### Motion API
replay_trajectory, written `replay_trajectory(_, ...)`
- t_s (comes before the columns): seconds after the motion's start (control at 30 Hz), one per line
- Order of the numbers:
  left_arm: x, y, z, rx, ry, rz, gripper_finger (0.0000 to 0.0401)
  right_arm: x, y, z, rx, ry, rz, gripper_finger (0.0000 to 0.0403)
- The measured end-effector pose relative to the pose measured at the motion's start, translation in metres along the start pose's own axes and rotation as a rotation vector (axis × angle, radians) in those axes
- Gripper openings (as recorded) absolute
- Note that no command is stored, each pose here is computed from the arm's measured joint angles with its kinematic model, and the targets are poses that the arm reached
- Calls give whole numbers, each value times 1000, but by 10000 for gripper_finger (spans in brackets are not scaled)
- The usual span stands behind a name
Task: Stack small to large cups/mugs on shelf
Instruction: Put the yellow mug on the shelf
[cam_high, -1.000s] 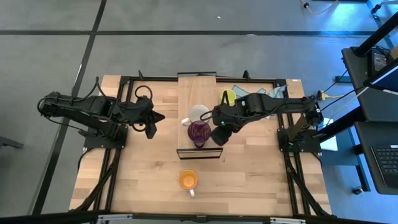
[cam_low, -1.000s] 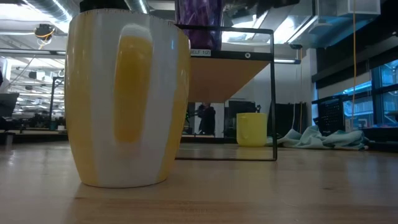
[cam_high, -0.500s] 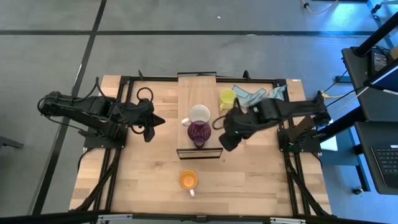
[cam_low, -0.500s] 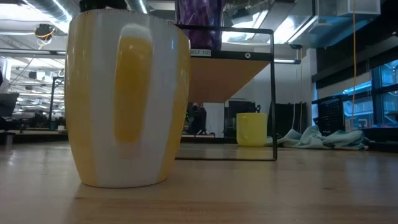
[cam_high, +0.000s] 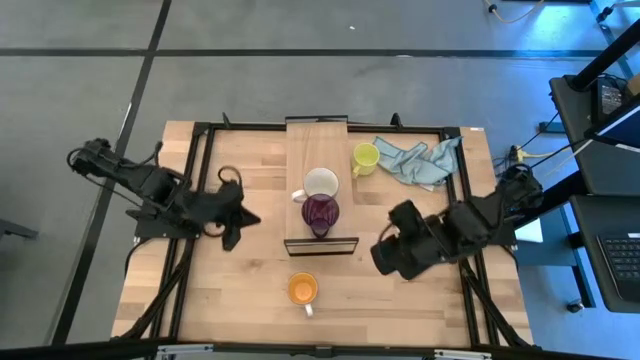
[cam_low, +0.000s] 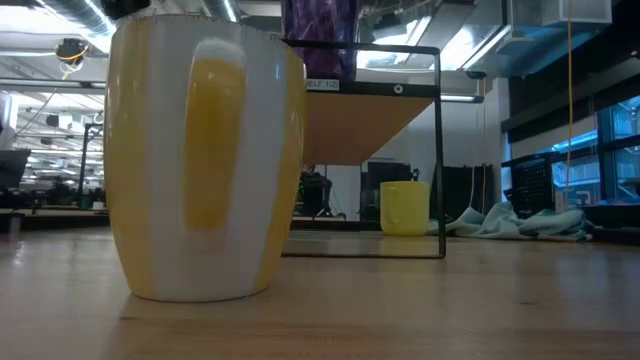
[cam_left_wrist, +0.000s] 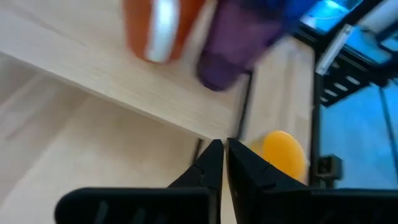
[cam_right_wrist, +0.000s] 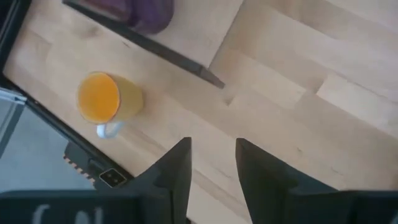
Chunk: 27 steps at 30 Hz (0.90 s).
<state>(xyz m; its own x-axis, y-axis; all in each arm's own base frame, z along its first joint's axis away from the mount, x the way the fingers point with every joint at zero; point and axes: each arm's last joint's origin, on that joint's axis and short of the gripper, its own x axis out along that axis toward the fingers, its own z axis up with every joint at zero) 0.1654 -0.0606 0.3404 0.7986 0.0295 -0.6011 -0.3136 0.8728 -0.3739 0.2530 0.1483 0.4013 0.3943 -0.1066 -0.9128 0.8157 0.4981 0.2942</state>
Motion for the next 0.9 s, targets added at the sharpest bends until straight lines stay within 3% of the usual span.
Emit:
replay_trajectory(0.17,7,-38,-19,0,-60,-71,14,-9,-2,-27,-47,-26,23,127)
replay_trajectory(0.33,28,-71,-41,-71,-72,-92,14,-19,-5,-58,-50,-56,66,127)
replay_trajectory(0.43,44,-83,-56,-173,-33,-68,14,-21,-6,-74,-33,-66,81,127)
replay_trajectory(0.73,88,-94,-96,-579,70,90,14,-3,4,-97,-16,-75,36,126)
replay_trajectory(0.9,100,-94,-110,-617,174,150,14,18,17,-106,-14,-75,12,126)
